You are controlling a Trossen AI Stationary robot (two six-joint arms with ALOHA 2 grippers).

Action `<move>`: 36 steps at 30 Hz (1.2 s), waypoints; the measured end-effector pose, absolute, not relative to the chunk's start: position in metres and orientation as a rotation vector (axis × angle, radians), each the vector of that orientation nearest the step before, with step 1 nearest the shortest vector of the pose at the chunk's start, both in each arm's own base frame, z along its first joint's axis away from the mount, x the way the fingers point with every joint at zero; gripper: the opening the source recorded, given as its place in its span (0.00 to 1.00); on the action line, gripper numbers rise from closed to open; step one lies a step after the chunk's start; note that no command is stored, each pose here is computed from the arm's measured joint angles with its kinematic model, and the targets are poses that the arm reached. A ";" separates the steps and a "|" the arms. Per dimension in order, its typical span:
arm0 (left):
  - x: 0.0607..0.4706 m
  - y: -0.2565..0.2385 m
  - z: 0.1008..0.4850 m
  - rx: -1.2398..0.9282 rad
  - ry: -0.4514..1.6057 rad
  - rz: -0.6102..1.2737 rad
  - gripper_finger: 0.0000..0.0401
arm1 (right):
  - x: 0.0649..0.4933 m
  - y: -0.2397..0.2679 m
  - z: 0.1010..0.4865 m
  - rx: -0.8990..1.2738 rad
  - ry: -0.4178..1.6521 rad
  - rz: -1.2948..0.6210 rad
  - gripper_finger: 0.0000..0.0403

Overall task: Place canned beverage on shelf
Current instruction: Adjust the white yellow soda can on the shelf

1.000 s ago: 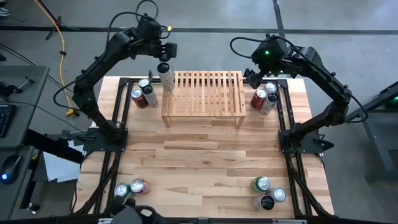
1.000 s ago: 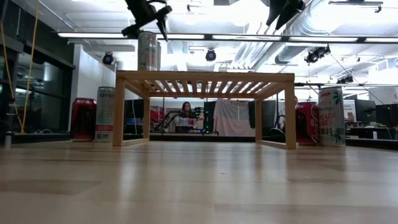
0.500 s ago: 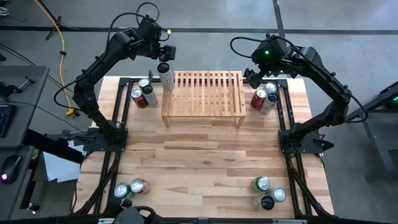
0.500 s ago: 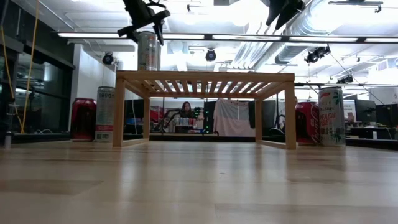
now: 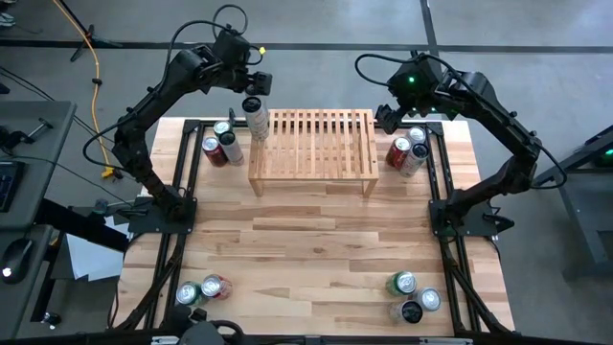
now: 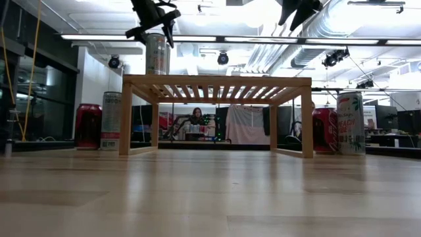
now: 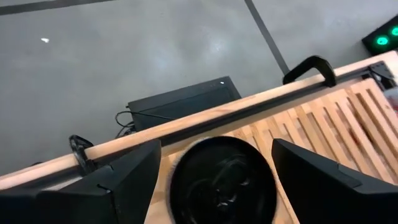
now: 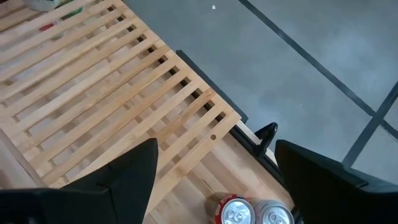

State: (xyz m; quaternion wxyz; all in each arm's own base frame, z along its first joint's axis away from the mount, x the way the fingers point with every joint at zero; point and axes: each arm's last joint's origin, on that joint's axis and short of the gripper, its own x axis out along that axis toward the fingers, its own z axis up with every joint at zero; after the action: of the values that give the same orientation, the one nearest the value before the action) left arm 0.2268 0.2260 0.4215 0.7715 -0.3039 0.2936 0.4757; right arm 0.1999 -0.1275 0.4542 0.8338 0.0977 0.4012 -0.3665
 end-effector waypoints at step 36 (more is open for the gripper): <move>0.224 0.223 0.418 -0.633 0.715 1.008 0.74 | 0.203 -0.129 0.457 0.247 0.787 -0.801 0.77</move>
State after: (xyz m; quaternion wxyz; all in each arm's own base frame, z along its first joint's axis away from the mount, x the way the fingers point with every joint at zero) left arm 0.2242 0.2232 0.4179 0.7685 -0.2917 0.3294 0.4645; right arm 0.2026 -0.1291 0.4569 0.8392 0.1170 0.3721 -0.3790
